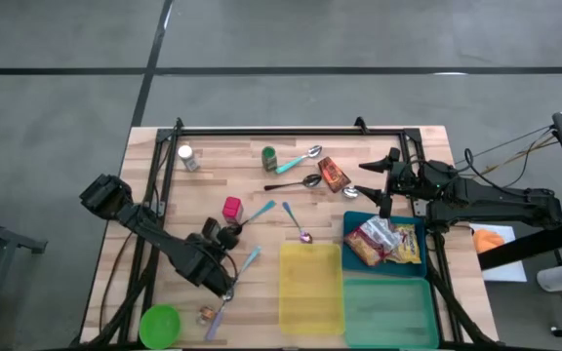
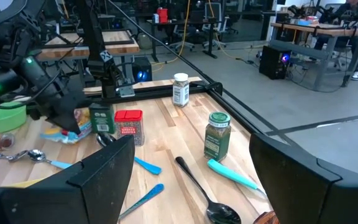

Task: Pick & Place Food Item
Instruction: Put the blue noodle pack into the blue bin

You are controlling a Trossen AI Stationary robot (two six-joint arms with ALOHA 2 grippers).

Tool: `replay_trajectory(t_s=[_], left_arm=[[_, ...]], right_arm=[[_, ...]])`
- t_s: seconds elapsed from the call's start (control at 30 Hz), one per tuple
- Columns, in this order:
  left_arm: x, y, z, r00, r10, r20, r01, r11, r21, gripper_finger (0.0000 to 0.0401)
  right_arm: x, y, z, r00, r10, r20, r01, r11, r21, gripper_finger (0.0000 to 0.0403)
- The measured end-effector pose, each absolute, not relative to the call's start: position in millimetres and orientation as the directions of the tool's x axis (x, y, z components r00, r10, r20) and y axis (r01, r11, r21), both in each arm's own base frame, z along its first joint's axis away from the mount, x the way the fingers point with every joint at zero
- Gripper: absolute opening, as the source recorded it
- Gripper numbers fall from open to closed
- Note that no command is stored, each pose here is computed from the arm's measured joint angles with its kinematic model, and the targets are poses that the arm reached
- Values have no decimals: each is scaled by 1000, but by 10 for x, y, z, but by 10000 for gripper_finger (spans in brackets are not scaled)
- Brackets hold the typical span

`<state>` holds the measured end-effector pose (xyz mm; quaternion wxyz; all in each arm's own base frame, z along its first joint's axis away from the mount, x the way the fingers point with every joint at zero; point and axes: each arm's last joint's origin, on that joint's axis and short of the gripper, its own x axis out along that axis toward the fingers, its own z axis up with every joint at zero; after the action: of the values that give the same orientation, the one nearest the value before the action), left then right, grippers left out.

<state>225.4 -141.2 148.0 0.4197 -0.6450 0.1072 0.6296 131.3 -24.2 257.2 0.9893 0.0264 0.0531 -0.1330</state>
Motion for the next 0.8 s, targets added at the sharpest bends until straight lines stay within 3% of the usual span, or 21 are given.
replay_trajectory(t_s=[0.47, 0.67, 0.8], left_arm=[[2464, -1202, 1509, 306, 527, -793, -523, -603, -603, 3], [2660, -1036, 1519, 353, 518, -779, -422, -655, -627, 3], [2791, -917, 1538, 396, 525, -753, -425, -622, -658, 2]], right_arm=[[1312, -242, 2572, 959, -261, -112, 266, 963, 38, 315], [1312, -242, 2572, 959, -260, -112, 266, 963, 38, 315], [1313, -242, 2572, 959, -260, -112, 266, 963, 38, 316]])
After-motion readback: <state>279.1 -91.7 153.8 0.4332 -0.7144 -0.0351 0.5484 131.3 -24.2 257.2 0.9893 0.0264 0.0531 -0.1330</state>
